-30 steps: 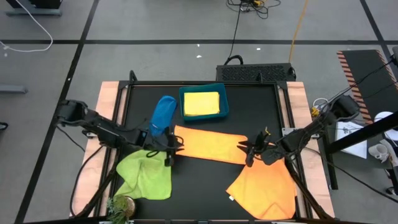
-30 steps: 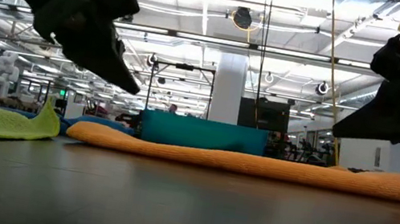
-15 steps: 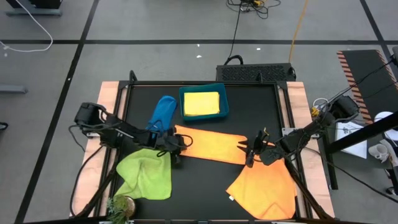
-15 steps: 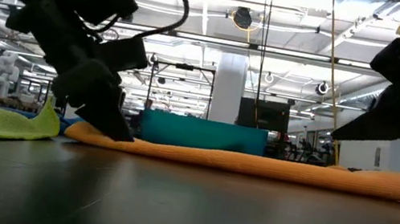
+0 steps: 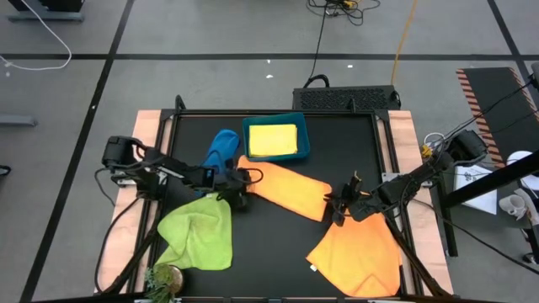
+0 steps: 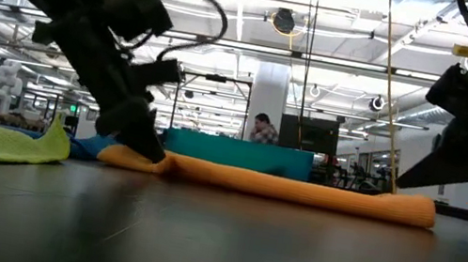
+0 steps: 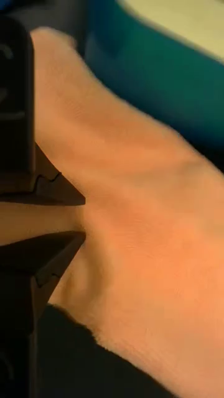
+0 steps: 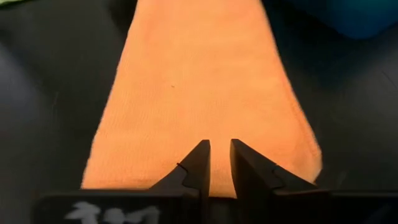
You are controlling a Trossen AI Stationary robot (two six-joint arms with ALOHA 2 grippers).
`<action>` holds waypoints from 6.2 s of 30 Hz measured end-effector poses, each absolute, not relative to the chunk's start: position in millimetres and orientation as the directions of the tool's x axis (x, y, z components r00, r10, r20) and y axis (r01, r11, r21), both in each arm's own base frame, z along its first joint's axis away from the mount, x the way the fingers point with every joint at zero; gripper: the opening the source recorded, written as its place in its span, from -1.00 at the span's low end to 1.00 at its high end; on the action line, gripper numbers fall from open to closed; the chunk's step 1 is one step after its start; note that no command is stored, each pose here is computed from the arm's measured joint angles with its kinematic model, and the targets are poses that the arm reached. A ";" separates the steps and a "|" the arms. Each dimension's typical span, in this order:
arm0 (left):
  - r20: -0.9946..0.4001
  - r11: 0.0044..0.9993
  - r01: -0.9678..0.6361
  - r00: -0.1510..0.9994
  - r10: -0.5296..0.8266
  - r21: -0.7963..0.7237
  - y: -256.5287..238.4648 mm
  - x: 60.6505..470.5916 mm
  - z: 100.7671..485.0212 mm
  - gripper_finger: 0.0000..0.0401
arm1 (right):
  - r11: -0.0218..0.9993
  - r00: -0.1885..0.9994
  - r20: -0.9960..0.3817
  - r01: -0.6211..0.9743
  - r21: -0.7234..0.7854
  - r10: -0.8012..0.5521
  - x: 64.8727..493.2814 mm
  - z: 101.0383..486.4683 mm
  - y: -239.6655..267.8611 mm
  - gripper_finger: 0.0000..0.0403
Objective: Fold microfiber towels
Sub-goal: Fold the top orange microfiber cloth
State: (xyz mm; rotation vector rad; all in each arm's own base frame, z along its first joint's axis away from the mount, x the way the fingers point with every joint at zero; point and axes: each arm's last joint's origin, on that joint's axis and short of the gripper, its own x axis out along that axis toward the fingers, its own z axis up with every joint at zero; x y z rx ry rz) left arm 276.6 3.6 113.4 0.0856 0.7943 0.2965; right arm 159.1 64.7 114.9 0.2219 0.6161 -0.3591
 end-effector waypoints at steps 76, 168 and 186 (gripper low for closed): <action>-0.556 0.871 0.229 0.829 0.059 0.434 -141.4 469.2 120.1 -0.21 | 0.938 0.825 -0.565 0.176 0.299 0.025 149.5 103.7 72.6 -0.78; -0.705 0.835 0.370 0.708 0.030 0.407 -189.4 436.9 106.4 -0.65 | 0.854 0.745 -0.644 0.212 0.475 0.174 234.5 83.4 133.6 -0.96; -0.694 0.839 0.349 0.719 0.045 0.416 -193.2 432.1 119.0 -0.99 | 0.963 0.797 -0.583 0.008 0.269 0.156 215.8 144.2 124.4 -0.89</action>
